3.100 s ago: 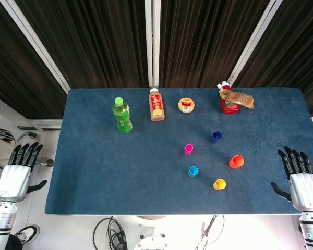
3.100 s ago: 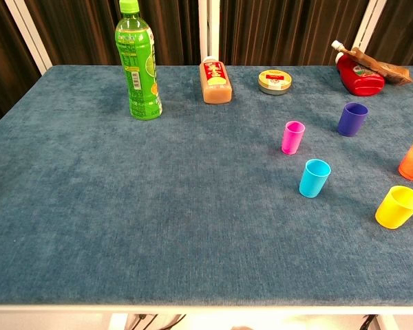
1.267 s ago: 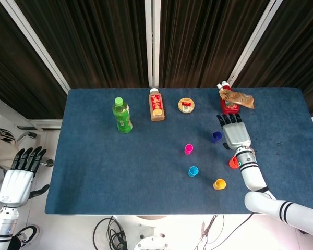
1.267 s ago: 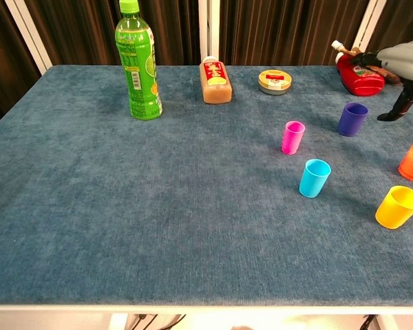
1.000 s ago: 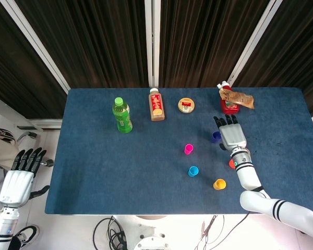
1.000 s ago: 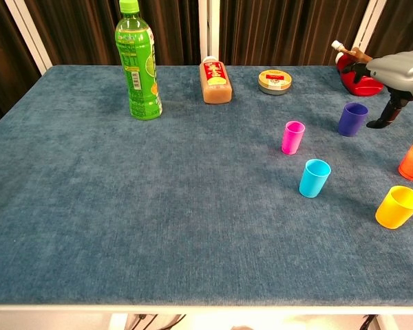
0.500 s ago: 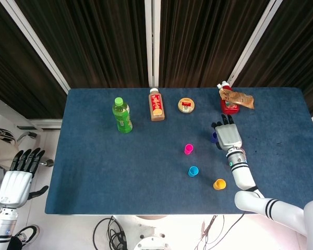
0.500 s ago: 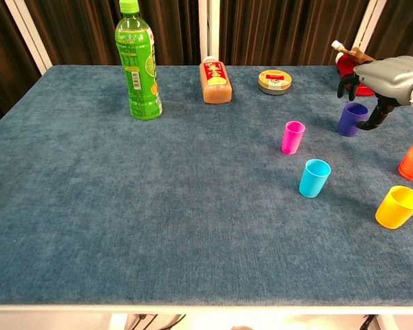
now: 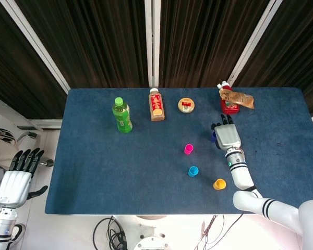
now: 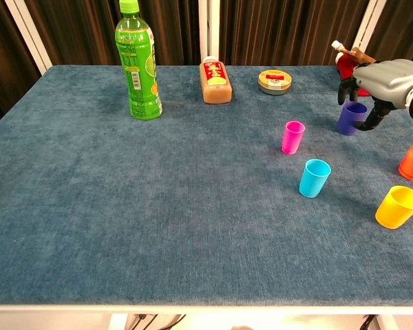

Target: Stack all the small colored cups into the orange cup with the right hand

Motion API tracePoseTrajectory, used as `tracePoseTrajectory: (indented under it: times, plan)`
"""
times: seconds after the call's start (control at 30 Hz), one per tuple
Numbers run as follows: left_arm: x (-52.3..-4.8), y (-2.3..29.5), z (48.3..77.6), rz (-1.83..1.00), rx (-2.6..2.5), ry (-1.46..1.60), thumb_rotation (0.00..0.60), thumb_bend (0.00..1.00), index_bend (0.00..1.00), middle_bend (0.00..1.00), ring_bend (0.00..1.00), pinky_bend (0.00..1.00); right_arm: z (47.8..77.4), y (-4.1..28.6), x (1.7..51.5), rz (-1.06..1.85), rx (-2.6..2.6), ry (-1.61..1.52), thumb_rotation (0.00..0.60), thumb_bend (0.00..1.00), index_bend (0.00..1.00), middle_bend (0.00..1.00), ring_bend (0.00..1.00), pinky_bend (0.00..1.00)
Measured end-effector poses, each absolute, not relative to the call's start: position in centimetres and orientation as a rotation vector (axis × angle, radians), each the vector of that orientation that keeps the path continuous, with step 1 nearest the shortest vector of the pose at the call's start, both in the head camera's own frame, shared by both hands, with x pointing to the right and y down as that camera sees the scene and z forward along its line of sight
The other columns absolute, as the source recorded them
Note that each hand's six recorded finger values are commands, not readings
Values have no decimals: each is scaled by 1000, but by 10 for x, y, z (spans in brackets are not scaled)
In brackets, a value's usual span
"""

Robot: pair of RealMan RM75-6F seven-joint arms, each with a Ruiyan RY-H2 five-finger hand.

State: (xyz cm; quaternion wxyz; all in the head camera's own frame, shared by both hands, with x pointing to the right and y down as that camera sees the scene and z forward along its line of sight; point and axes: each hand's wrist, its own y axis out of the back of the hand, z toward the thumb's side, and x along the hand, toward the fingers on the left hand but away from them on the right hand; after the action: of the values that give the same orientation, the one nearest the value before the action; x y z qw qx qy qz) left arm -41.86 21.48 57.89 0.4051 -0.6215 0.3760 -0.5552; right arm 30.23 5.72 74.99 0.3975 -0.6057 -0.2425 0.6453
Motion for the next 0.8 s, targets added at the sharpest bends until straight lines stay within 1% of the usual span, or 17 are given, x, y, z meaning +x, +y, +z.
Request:
tracePoseTrajectory:
  times: [0.13, 0.27, 0.37, 0.47, 0.63, 0.73, 0.8]
  plan:
    - [-418, 214, 579, -1399, -1569, 948, 600, 28, 19, 31, 0, 0, 747, 56, 303, 1623, -1520, -629, 600, 271, 472, 446, 75, 0]
    - [-418, 214, 579, -1400, -1571, 945, 600, 28, 19, 31, 0, 0, 741, 53, 307, 1610, -1509, -651, 600, 274, 495, 469, 91, 0]
    - [-418, 214, 579, -1402, -1572, 942, 600, 28, 19, 31, 0, 0, 731, 51, 307, 1585, -1509, -674, 600, 274, 497, 471, 92, 0]
    - [-417, 214, 580, -1402, -1572, 941, 600, 28, 19, 31, 0, 0, 715, 50, 308, 1547, -1514, -704, 600, 274, 498, 472, 92, 0]
    - [-418, 215, 581, -1406, -1572, 943, 600, 28, 19, 31, 0, 0, 678, 60, 316, 1483, -1551, -756, 600, 274, 511, 478, 92, 0]
    - [-417, 217, 584, -1409, -1575, 940, 600, 28, 19, 31, 0, 0, 652, 72, 337, 1472, -1532, -763, 600, 274, 512, 478, 92, 0]
    - [-417, 218, 586, -1411, -1580, 936, 600, 28, 19, 31, 0, 0, 637, 85, 356, 1489, -1522, -766, 600, 274, 513, 478, 92, 0]
